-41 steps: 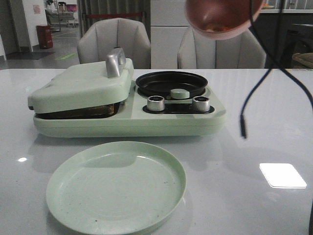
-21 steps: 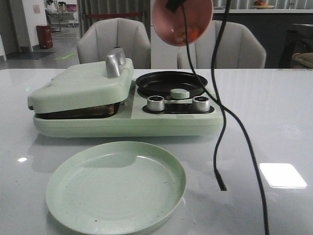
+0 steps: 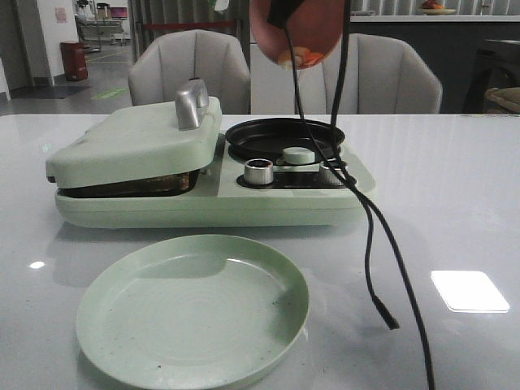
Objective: Make breakfast with bread and shrimp
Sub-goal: 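Lift the pink bowl and tip the shrimp into the frying pan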
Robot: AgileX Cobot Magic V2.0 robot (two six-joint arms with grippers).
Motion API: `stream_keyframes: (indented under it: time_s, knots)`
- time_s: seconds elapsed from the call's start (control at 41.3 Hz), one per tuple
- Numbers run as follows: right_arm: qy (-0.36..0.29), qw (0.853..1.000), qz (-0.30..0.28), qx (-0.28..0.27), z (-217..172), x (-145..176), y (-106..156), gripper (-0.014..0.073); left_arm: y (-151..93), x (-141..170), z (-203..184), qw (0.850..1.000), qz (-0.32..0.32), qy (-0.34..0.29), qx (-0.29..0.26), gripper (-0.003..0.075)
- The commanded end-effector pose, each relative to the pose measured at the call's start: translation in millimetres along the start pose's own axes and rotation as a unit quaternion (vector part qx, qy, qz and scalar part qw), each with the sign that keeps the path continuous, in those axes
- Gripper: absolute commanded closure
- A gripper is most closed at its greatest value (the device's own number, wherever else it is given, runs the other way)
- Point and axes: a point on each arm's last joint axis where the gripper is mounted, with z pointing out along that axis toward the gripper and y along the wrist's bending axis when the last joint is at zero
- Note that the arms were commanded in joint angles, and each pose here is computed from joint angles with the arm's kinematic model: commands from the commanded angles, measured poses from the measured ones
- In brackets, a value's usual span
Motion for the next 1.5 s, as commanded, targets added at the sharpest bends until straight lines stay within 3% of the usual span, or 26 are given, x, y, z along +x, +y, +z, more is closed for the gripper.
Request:
stream_keyframes:
  time_s: [0.0,0.315,0.702,0.823,0.92,1.138,1.38,1.477]
  knots:
    - [-0.021,0.996,0.022,0.081,-10.2,-13.5,-55.9,0.0579,-3.3,-13.2,-6.9,0.999,-0.003,-0.048,0.015,0.0619]
    - [-0.032,0.994,0.039,0.101,-13.5,-24.8,-76.9,0.0579,-3.3,-13.2,-6.9,0.999,-0.003,-0.048,0.015,0.0619]
    - [-0.023,0.994,0.043,0.097,-12.6,-23.1,-74.2,0.0579,-3.3,-13.2,-6.9,0.999,-0.003,-0.048,0.015,0.0619]
    - [0.016,0.992,0.079,0.093,-16.4,-16.1,-84.5,0.058,-3.3,-13.2,-6.9,0.999,-0.003,-0.048,0.015,0.0619]
    - [0.052,0.988,0.139,0.049,-23.1,-8.4,-101.1,0.058,-3.3,-13.2,-6.9,0.999,-0.003,-0.048,0.015,0.0619]
    - [0.159,0.946,0.255,-0.124,-37.9,39.2,-145.0,0.058,-3.3,-13.2,-6.9,0.999,-0.003,-0.048,0.015,0.0619]
    - [0.241,0.901,0.303,-0.197,-54.0,124.8,-161.9,0.058,-3.3,-13.2,-6.9,0.999,-0.003,-0.048,0.015,0.0619]
    - [0.294,0.87,0.325,-0.224,-59.4,166.0,-156.9,0.058,-3.3,-13.2,-6.9,0.999,-0.003,-0.048,0.015,0.0619]
